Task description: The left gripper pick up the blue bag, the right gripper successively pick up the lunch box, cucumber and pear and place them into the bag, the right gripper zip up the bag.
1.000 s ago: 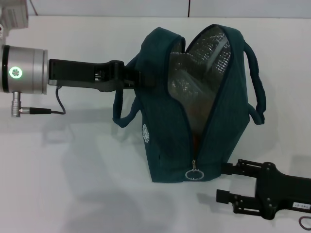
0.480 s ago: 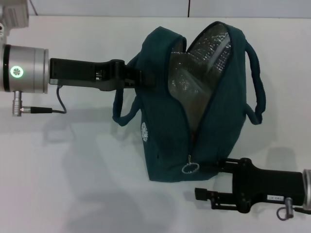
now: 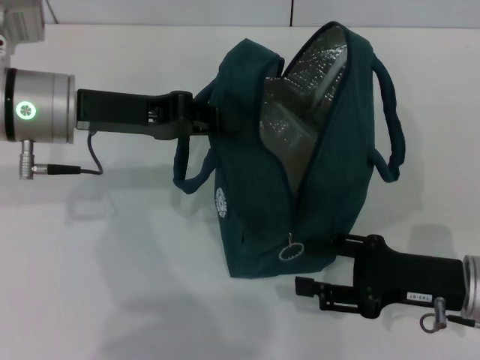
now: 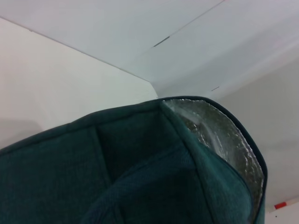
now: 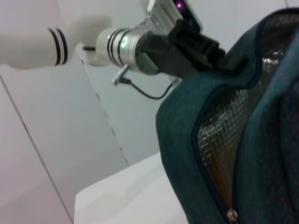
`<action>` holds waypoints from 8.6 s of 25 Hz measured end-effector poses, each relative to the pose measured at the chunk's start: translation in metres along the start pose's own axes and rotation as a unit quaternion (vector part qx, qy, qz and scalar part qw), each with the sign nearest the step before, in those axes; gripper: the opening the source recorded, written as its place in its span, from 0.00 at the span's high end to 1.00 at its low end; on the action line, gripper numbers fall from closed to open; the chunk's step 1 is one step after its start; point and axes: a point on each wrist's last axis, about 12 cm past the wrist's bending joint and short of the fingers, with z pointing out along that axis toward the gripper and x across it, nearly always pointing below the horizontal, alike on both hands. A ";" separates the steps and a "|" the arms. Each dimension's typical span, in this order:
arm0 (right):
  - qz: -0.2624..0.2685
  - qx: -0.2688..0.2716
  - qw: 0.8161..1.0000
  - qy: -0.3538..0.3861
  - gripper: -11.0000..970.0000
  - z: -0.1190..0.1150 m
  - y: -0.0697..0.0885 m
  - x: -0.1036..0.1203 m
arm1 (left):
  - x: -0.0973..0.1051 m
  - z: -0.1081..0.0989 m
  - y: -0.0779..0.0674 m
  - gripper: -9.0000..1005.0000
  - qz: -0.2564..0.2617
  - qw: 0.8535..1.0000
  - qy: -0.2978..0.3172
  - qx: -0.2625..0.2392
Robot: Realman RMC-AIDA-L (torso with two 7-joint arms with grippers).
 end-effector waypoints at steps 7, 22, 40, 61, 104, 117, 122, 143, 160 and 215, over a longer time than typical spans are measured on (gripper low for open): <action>0.013 0.019 0.999 -0.024 0.29 -0.002 0.010 0.011 | 0.002 0.000 0.000 0.92 -0.003 1.000 -0.003 0.004; -0.007 0.021 0.999 -0.029 0.29 0.010 0.014 0.011 | 0.006 0.002 0.000 0.91 -0.007 1.000 -0.002 0.009; 0.003 0.066 0.996 -0.061 0.32 -0.005 0.016 0.018 | 0.005 0.002 0.001 0.91 -0.007 1.000 -0.004 0.008; 0.001 0.082 0.994 -0.069 0.37 -0.013 0.017 0.022 | 0.003 0.000 0.001 0.90 -0.004 1.000 -0.007 0.006; 0.018 0.052 0.998 -0.038 0.66 0.003 0.016 0.020 | 0.004 0.002 0.000 0.89 -0.003 1.000 -0.003 0.008; 0.020 0.058 0.997 -0.037 0.95 0.002 0.015 0.021 | 0.003 0.001 0.000 0.88 -0.001 1.000 -0.005 0.007; 0.019 0.057 0.996 -0.062 0.96 -0.004 0.015 0.017 | 0.003 0.000 0.000 0.88 0.001 1.000 -0.006 0.007; -0.026 0.032 0.985 -0.167 0.97 -0.023 0.027 -0.003 | 0.006 -0.001 0.000 0.87 0.025 0.999 -0.024 0.021; -0.045 0.038 0.982 -0.179 0.97 -0.020 0.020 -0.013 | 0.025 -0.024 -0.001 0.61 0.145 0.976 -0.139 0.086; -0.169 -0.008 0.966 -0.194 0.97 0.067 -0.025 -0.127 | 0.089 -0.005 0.042 0.37 0.250 0.947 -0.196 0.042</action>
